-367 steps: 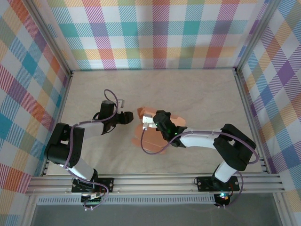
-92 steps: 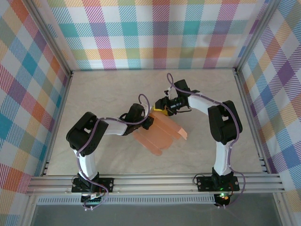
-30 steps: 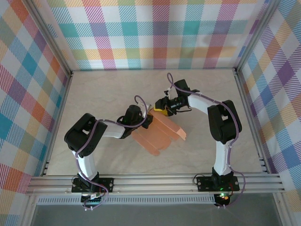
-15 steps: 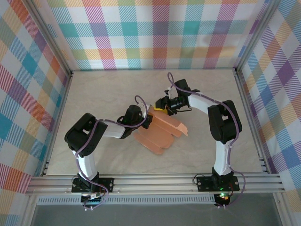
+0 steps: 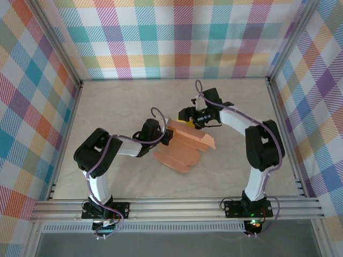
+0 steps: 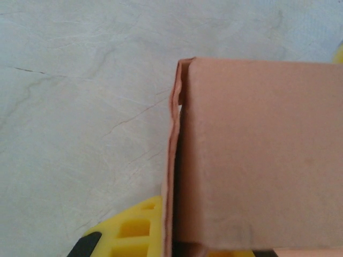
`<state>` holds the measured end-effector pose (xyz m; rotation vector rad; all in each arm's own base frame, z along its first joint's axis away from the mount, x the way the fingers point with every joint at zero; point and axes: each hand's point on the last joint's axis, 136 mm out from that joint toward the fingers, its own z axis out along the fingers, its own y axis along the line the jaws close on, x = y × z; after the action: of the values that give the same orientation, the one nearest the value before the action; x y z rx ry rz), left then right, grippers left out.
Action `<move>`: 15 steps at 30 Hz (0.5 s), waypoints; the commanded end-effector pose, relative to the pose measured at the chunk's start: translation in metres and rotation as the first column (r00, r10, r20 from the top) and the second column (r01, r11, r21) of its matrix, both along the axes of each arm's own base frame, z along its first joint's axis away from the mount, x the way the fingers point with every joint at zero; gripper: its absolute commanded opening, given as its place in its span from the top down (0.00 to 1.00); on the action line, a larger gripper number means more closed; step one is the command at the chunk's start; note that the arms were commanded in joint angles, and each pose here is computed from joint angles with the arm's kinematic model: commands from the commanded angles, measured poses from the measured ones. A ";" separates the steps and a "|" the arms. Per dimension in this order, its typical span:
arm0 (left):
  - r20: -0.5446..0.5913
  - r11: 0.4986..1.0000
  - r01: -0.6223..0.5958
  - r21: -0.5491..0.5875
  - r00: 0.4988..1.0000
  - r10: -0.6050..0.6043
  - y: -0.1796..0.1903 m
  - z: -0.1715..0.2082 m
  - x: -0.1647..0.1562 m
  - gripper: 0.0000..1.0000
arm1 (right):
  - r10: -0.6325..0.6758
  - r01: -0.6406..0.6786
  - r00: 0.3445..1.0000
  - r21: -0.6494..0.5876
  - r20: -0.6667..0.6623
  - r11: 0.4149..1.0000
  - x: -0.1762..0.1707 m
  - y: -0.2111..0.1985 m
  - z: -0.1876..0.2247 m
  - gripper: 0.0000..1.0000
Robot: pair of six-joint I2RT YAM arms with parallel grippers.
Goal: Fold the paper box
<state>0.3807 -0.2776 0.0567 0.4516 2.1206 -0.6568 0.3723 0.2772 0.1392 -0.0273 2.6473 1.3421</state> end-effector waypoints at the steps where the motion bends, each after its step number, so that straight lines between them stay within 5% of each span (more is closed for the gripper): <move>1: -0.006 0.998 -0.048 -0.034 0.999 0.048 0.006 0.004 0.008 1.00 | -0.096 0.099 0.986 -0.010 0.133 0.995 0.014 -0.022 0.037 0.28; 8: -0.043 0.988 -0.093 -0.122 0.995 0.089 0.014 0.014 0.013 1.00 | -0.295 0.318 0.897 -0.018 0.329 0.948 0.018 -0.077 0.090 0.28; 15: -0.138 0.921 -0.168 -0.352 0.982 0.127 0.015 0.039 0.028 1.00 | -0.487 0.531 0.746 0.037 0.453 0.847 -0.001 -0.142 0.124 0.25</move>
<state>0.4001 -0.2590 0.0705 0.1617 2.1253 -0.8208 0.3695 0.1606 0.2545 0.2216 2.1855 0.9781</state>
